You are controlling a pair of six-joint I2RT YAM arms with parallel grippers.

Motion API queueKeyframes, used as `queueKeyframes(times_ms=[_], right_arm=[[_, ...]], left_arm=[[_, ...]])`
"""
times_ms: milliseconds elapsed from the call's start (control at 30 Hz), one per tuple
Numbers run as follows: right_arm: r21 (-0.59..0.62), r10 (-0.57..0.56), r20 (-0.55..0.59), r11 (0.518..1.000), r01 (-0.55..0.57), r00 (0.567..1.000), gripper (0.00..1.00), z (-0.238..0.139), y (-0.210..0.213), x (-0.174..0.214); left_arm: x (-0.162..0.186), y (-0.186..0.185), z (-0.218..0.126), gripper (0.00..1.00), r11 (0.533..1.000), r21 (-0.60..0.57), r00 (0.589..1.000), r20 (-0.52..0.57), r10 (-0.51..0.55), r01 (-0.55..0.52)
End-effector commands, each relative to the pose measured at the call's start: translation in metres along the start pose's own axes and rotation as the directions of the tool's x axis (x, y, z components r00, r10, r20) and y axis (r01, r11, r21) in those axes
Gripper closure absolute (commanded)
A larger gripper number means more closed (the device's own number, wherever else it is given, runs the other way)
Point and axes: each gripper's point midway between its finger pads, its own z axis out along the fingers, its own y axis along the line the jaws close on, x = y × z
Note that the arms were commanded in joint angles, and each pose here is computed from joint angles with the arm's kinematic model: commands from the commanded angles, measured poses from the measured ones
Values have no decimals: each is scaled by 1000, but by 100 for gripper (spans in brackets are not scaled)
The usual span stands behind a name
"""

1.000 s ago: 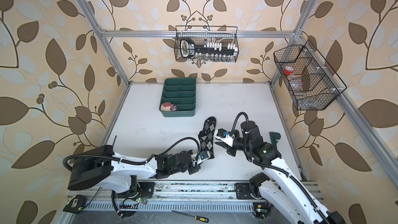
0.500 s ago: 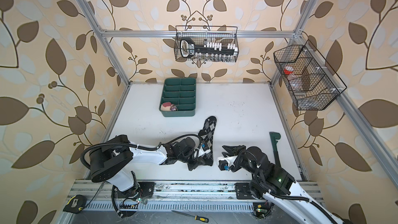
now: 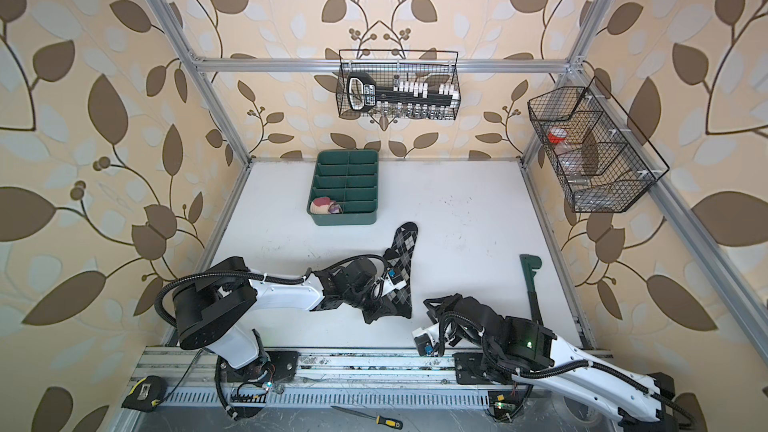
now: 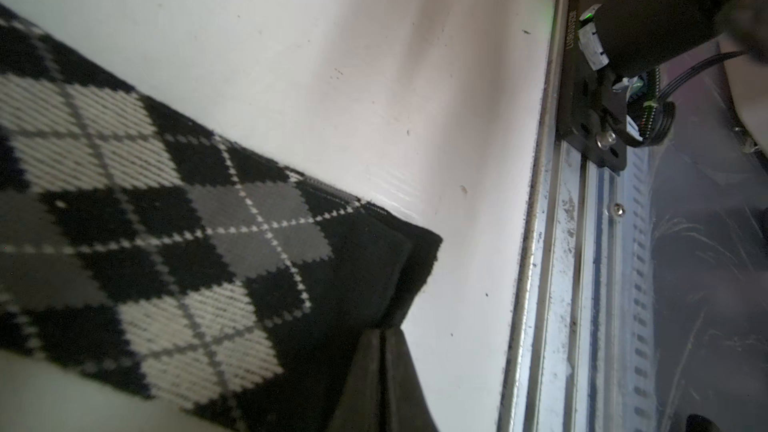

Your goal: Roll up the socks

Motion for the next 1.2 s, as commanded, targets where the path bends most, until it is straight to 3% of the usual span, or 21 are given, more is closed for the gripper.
queueKeyframes(times_ms=[0, 67, 233, 467, 667, 933, 1167], right_arm=[[71, -64, -13, 995, 64, 998, 67, 5, -8, -5], [98, -84, -7, 992, 85, 996, 65, 9, -8, -11], [8, -86, 31, 996, 86, 996, 58, 23, 15, -24], [-27, -117, -9, 993, 117, 993, 54, 43, 22, -27], [-4, -19, -22, 1000, 19, 1000, 40, 54, 12, -26], [-41, 107, 19, 994, -106, 994, 41, 67, 7, -26], [-106, 172, 24, 980, -169, 985, 47, 82, 15, -25]], left_arm=[[-25, -9, -15, 93, 998, 58, 999, 42, 3, -5], [-28, -9, -18, 93, 998, 63, 999, 44, -4, 1], [-41, -13, -32, 94, 997, 78, 997, 76, 2, -8], [-42, -12, -37, 94, 996, 87, 998, 69, 0, -6], [-40, -11, -38, 94, 996, 84, 997, 82, -5, -2], [-42, -13, -41, 94, 996, 86, 995, 103, -2, -7], [-37, -14, -43, 94, 997, 82, 995, 102, 1, -10]])
